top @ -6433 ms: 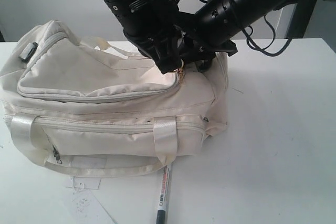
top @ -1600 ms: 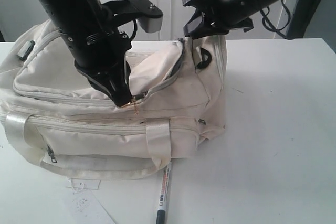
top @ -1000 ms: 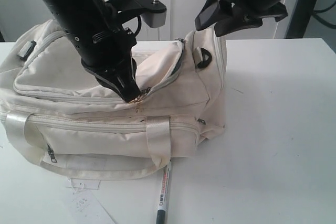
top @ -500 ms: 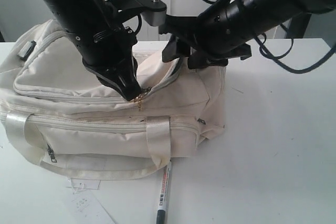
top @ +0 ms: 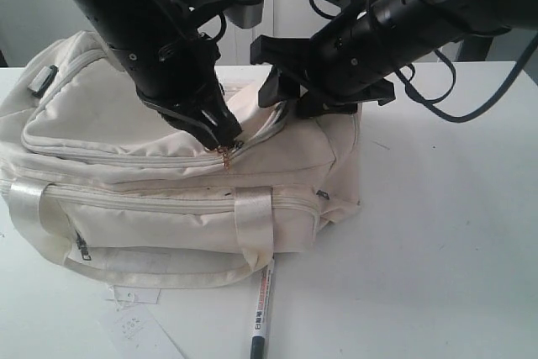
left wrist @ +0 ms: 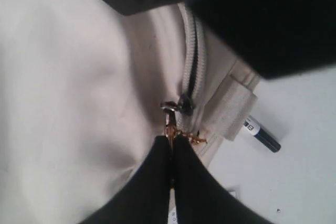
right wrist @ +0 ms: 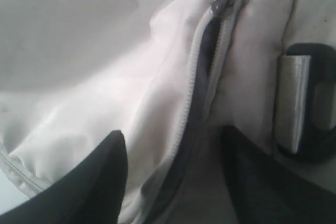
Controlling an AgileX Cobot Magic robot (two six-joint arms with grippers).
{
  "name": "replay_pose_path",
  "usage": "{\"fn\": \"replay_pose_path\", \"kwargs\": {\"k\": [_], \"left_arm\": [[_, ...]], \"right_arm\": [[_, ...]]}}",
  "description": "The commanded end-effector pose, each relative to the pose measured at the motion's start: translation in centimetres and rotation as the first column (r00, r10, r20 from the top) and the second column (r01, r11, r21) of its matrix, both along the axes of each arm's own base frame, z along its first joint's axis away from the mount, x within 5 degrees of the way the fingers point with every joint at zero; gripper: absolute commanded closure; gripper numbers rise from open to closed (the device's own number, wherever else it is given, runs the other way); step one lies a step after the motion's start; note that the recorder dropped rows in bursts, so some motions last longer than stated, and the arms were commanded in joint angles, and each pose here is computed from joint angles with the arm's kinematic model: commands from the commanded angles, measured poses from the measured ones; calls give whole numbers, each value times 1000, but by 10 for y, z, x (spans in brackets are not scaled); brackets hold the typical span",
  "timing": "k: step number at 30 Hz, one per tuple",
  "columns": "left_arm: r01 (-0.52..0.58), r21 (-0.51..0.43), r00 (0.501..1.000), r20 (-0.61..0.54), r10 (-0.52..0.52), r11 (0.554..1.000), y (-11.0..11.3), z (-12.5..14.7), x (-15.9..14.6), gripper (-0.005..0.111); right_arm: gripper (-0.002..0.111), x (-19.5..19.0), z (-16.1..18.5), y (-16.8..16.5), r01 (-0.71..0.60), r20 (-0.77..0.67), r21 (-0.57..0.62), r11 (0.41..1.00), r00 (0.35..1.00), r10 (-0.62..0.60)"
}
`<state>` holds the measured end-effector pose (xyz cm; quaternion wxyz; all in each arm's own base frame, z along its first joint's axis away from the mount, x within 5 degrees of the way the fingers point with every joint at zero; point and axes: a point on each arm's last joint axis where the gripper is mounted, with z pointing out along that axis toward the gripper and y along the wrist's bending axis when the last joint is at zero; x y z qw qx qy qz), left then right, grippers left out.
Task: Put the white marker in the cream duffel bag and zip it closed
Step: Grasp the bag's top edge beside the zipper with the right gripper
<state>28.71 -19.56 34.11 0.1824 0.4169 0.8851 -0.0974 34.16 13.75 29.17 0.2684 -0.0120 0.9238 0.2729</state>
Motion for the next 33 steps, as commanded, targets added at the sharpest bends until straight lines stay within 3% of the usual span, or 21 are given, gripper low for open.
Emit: {"fn": "replay_pose_path", "kwargs": {"k": [1, 3, 4, 5, 7, 13, 33], "left_arm": [[-41, -22, 999, -9, 41, 999, 1, 2, -2, 107], [-39, -19, 999, -12, 38, 999, 1, 2, -2, 107], [-33, -14, 999, -16, 33, 999, 1, 2, -3, 107], [-26, -9, 1000, -18, 25, 1000, 1, 2, -3, 107], [28, 20, 999, -24, -28, 999, 3, 1, -5, 107], [58, 51, 998, -41, -56, 997, 5, -1, -7, 107], [74, 173, 997, -46, -67, 982, 15, -3, -7, 107]], "right_arm": [[71, 0, 0, 0, 9, 11, -2, 1000, 1000, -9], [88, 0, 0, 0, 8, 11, -4, 1000, 1000, -8], [104, 1, 0, 0, 8, 14, -8, 1000, 1000, -8], [108, 1, 0, -1, 8, 18, -13, 1000, 1000, -8], [108, 1, -1, -2, 7, 29, -40, 999, 1000, -6], [108, 1, -2, -5, 26, 12, -58, 998, 1000, -25], [108, 0, -3, -4, 26, -7, -54, 998, 1000, -27]]}}
